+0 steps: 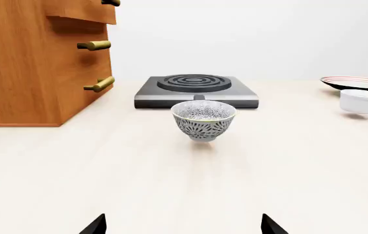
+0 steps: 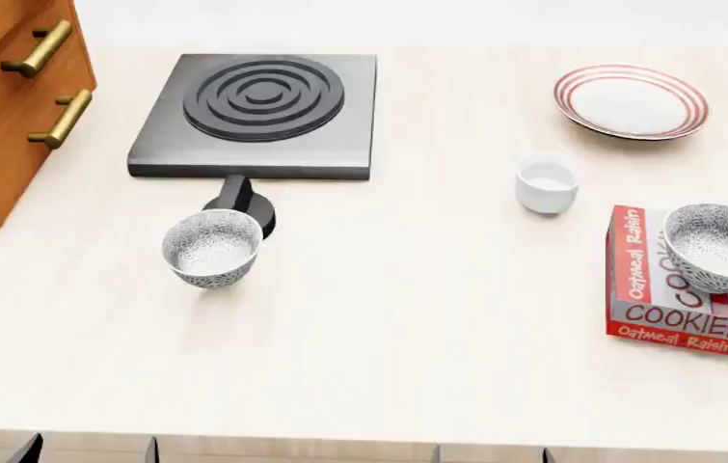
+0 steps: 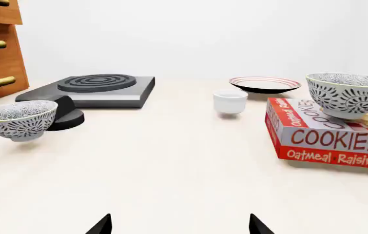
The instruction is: Pick the akita bowl on the cookies box and place it on the plate.
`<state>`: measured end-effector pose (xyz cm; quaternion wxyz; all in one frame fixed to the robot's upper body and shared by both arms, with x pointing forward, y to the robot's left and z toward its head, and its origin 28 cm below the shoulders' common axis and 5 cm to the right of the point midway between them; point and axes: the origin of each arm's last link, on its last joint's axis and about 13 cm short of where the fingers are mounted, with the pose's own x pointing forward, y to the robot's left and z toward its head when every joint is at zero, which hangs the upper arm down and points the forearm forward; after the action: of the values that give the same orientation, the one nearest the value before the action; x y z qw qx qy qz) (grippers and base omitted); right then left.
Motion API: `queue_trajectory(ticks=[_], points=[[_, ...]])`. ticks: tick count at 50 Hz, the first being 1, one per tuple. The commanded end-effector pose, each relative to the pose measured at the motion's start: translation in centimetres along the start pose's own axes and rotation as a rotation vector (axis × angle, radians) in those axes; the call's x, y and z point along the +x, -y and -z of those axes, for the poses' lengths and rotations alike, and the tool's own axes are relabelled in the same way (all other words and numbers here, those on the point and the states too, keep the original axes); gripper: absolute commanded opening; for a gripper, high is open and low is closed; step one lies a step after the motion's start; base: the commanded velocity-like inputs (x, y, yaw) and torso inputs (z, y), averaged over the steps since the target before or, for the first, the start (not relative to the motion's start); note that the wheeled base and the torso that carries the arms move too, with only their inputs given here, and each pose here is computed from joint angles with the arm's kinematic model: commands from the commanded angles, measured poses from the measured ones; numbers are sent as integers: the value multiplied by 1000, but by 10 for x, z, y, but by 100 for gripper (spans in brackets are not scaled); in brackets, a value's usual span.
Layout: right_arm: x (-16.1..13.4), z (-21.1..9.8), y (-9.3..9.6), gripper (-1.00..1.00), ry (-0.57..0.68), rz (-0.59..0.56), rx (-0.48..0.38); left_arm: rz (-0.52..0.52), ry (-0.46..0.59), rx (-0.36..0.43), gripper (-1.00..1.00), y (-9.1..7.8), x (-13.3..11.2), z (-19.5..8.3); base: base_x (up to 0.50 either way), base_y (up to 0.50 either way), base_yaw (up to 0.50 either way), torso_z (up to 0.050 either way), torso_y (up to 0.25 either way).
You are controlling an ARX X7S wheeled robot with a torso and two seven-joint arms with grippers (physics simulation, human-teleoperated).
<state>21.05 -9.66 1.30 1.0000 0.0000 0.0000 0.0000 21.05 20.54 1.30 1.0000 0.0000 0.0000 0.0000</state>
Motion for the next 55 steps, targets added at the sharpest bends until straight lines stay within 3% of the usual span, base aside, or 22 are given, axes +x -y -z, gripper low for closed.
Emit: queue_trajectory(ticks=[1,19,24,31,34,44,55], points=[[-1,-2,-2,100,31,-16,-24,-1,5,-5,100,0,0,0,0,0,0,0,0],[-1,-6,0,100,73,26,-9,-9,26,-38,100,-2,2,-5,0,0,0,0,0],[-3,-31,2,100,175,21,1,12,143,-36,100,-6,2,-35,283,0,0,0,0],[-10,-91,7,100,353,53,-31,14,265,-60,100,-11,-5,-90,500,0,0,0,0],[-14,-111,10,100,382,36,14,15,292,-59,100,-12,-8,-103,500,0,0,0,0],[-24,-134,15,100,440,35,16,12,322,-59,100,-14,-12,-112,500,0,0,0,0],[-28,-134,14,100,454,14,-2,2,314,-63,100,-15,-10,-110,500,0,0,0,0]])
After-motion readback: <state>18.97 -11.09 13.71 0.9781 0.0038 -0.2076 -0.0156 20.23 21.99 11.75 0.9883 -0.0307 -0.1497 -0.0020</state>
